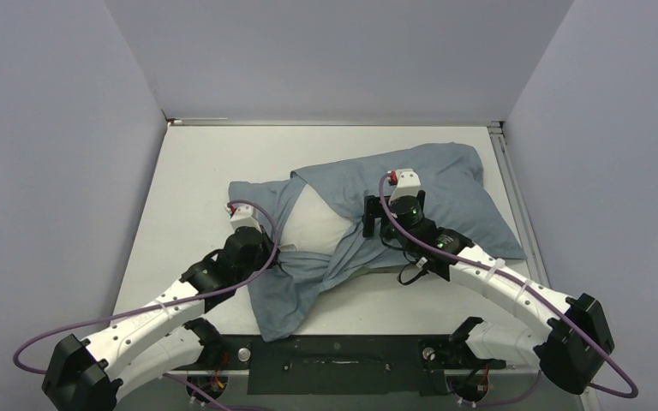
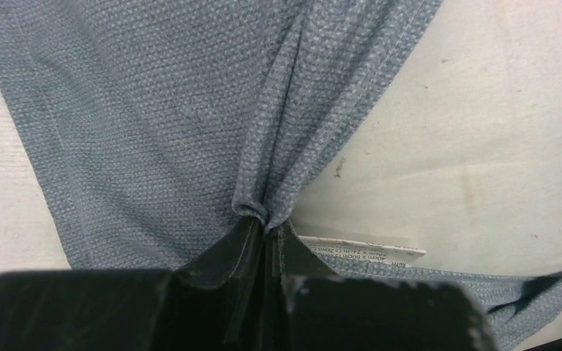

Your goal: Remove the pillowcase from the pillow

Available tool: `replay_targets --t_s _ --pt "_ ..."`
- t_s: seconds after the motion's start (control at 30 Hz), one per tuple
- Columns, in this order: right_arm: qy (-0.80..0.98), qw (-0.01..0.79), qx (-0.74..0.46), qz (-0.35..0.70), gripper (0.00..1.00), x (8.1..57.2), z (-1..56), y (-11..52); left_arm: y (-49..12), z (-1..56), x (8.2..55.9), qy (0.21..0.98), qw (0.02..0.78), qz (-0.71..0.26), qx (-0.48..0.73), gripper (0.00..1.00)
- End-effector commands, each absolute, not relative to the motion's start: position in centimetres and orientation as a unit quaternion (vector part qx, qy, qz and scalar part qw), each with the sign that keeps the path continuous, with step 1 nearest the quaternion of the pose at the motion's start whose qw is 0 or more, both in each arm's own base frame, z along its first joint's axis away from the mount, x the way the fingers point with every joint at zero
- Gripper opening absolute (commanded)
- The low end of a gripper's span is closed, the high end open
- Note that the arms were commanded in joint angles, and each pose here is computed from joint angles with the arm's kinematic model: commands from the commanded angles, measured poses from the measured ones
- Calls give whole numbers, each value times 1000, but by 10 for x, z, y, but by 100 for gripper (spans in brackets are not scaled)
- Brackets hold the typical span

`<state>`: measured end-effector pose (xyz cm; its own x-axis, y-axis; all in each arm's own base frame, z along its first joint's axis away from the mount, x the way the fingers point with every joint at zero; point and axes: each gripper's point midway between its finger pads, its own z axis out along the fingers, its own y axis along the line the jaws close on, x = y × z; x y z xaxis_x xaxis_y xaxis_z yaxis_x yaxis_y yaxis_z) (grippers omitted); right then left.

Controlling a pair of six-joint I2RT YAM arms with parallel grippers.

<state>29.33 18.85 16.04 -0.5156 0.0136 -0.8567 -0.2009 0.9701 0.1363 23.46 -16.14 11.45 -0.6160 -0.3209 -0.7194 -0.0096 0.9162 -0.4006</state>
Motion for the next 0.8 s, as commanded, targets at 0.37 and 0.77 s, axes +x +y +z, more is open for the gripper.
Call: replay_targets --t_s 0.37,0.77 --pt "793 526 -218 217 90 231 253 289 -180 91 225 879 414 -233 -43 0" --pt "812 507 -264 120 90 235 211 349 -186 90 220 874 412 -257 -33 0"
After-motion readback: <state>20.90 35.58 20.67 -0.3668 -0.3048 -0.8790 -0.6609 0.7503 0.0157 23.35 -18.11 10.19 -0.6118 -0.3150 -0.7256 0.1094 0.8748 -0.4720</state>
